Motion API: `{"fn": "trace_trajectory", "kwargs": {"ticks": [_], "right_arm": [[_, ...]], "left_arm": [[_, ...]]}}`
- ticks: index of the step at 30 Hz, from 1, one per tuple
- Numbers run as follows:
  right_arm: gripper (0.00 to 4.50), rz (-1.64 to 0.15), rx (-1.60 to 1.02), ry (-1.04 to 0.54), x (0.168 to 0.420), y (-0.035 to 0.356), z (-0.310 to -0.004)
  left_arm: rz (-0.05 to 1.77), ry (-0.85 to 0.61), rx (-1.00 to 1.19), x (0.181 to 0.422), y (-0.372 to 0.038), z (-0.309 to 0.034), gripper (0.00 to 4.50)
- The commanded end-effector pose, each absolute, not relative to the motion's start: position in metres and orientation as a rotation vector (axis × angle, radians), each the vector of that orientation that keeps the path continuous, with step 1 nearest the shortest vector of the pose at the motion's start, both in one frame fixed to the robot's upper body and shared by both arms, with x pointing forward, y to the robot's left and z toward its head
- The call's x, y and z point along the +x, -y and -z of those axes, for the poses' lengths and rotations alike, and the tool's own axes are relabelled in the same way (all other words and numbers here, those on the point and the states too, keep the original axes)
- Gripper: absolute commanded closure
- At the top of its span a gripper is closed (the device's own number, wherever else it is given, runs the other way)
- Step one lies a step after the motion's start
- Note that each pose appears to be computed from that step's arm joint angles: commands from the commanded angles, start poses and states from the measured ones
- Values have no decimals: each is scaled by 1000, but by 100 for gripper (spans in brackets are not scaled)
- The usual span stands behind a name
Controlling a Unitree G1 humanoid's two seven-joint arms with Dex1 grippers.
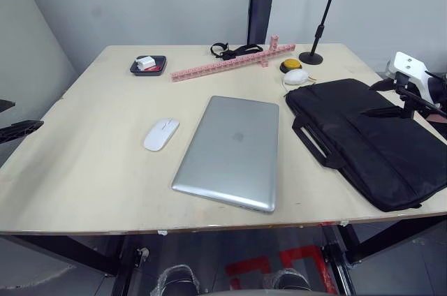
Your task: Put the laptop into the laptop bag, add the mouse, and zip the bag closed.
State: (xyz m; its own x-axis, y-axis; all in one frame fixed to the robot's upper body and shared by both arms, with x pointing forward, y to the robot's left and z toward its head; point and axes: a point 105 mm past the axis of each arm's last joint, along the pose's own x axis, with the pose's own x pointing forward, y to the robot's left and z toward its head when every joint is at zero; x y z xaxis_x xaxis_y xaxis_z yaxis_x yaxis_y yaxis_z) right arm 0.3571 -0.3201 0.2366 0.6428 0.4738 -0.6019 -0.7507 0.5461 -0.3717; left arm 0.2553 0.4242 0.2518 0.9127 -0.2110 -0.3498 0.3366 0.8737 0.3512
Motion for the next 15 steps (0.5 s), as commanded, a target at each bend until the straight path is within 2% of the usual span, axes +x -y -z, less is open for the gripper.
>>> {"fn": "trace_trajectory", "kwargs": {"ticks": [1, 9, 15], "right_arm": [[0, -748, -688, -419, 354, 321, -251], [0, -751, -702, -392, 357, 316, -248], [0, -893, -689, -321, 353, 274, -242]], "left_arm": [[295, -297, 458, 255, -421, -264, 1], [346, -347, 409, 249, -413, -260, 1], [436, -380, 297, 242, -394, -257, 1]]}}
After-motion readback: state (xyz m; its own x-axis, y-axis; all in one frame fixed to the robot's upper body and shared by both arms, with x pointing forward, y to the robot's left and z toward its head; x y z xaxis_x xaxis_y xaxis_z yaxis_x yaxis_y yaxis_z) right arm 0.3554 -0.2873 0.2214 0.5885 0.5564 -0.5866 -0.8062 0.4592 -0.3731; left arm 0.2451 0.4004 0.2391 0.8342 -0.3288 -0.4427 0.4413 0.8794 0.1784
